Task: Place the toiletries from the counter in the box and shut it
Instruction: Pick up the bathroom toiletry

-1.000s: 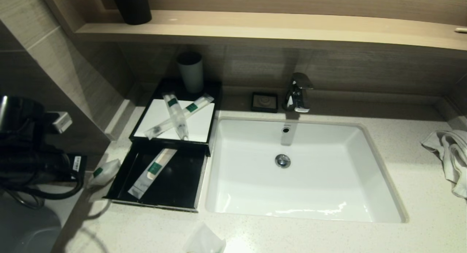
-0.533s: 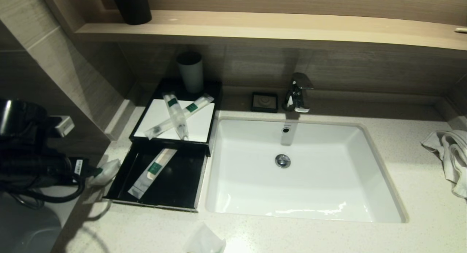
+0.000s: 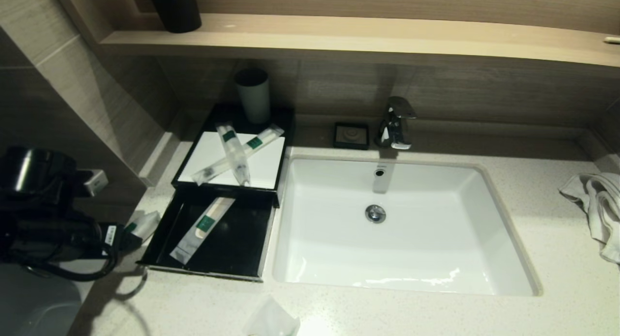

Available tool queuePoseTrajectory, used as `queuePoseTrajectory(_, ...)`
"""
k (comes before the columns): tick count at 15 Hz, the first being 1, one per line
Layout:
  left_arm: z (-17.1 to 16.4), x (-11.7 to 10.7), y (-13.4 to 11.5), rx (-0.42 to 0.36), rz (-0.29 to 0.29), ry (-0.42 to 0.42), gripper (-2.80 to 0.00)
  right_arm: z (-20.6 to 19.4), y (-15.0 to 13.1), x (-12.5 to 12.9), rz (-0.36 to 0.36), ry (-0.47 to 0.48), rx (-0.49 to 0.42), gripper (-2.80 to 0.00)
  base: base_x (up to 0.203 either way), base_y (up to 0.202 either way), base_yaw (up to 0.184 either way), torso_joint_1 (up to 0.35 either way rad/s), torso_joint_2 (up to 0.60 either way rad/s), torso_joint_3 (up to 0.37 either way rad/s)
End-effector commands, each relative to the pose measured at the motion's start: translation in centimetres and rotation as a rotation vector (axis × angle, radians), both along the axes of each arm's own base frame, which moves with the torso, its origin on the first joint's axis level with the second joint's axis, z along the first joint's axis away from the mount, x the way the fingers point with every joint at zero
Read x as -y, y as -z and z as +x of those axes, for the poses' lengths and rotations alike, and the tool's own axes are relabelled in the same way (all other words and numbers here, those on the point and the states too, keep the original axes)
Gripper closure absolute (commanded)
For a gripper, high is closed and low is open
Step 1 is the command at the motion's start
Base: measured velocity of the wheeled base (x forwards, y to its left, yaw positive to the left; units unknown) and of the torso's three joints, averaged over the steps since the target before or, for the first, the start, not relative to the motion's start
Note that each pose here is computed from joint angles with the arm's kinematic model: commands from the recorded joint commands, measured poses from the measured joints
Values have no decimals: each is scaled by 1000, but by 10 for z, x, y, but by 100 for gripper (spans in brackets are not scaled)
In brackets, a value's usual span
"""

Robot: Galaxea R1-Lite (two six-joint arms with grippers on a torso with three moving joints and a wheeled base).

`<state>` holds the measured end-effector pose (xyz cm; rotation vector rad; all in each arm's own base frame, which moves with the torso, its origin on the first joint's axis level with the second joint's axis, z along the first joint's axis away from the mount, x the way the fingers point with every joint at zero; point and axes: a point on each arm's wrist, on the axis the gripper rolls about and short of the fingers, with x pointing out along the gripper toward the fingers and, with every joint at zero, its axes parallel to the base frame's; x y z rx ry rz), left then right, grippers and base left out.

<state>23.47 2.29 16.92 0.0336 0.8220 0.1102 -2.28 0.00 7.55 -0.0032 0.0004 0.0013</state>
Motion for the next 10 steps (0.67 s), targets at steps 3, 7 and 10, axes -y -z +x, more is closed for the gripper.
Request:
queuePoseTrajectory(3, 10, -1, 10, -37, -3, -2, -280, 0, 0, 0, 0, 0, 0, 0, 0, 0, 0, 0, 0, 0)
queuePoseTrajectory(7, 18, -2, 12, -13, -3, -4, -280, 0, 0, 0, -1, 1, -1, 0, 0, 0, 0, 0, 0, 0)
queuePoseTrajectory(10, 21, -3, 16, -17, -4, -6, -280, 0, 0, 0, 0, 0, 0, 0, 0, 0, 0, 0, 0, 0)
